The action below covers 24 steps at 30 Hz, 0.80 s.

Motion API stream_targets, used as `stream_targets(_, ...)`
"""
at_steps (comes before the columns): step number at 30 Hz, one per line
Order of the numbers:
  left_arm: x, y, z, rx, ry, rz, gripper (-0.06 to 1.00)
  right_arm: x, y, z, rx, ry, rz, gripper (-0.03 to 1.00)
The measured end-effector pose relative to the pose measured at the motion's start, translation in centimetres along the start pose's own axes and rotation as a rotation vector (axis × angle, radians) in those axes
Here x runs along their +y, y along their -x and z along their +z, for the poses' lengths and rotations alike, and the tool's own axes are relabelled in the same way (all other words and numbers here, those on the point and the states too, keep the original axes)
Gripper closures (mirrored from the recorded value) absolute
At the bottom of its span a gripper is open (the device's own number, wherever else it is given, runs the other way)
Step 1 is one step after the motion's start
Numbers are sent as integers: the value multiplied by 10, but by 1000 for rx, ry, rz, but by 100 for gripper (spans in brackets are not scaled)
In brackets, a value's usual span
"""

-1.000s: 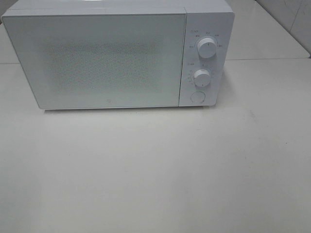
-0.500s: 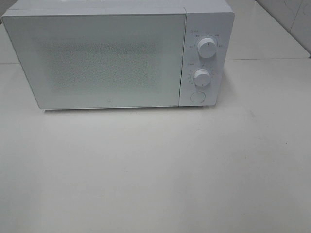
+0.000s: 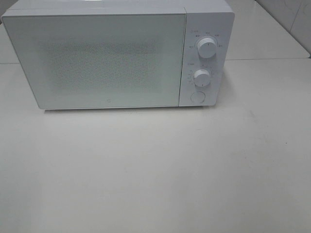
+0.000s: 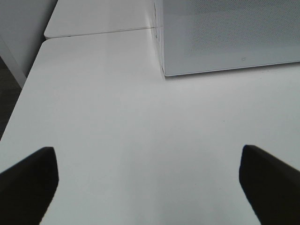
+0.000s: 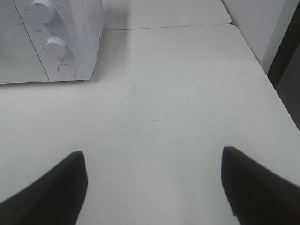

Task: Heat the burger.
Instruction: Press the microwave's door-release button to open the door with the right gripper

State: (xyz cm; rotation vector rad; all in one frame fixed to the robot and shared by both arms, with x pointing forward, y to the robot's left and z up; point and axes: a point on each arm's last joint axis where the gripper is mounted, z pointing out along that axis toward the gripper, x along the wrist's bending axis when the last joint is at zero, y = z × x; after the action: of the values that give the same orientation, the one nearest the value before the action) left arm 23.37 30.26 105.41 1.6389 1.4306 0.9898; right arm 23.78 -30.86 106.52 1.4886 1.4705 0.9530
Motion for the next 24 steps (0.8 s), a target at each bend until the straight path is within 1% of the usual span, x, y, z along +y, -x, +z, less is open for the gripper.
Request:
stream_targets(4, 0, 0, 0, 0, 0, 0, -3, 8, -1, 11, 0, -24, -11, 20)
stream_targets(15, 0, 0, 0, 0, 0, 0, -3, 37, -7, 44, 22, 24, -28, 20)
stream_targets(22, 0, 0, 0, 0, 0, 0, -3, 56, -13, 79, 44, 51, -42, 21)
stream_targets(23, 0, 0, 0, 0, 0, 0, -3, 56, -13, 79, 44, 51, -42, 21)
stream_targets(24, 0, 0, 0, 0, 0, 0, -3, 59, -15, 88, 50, 54, -44, 21)
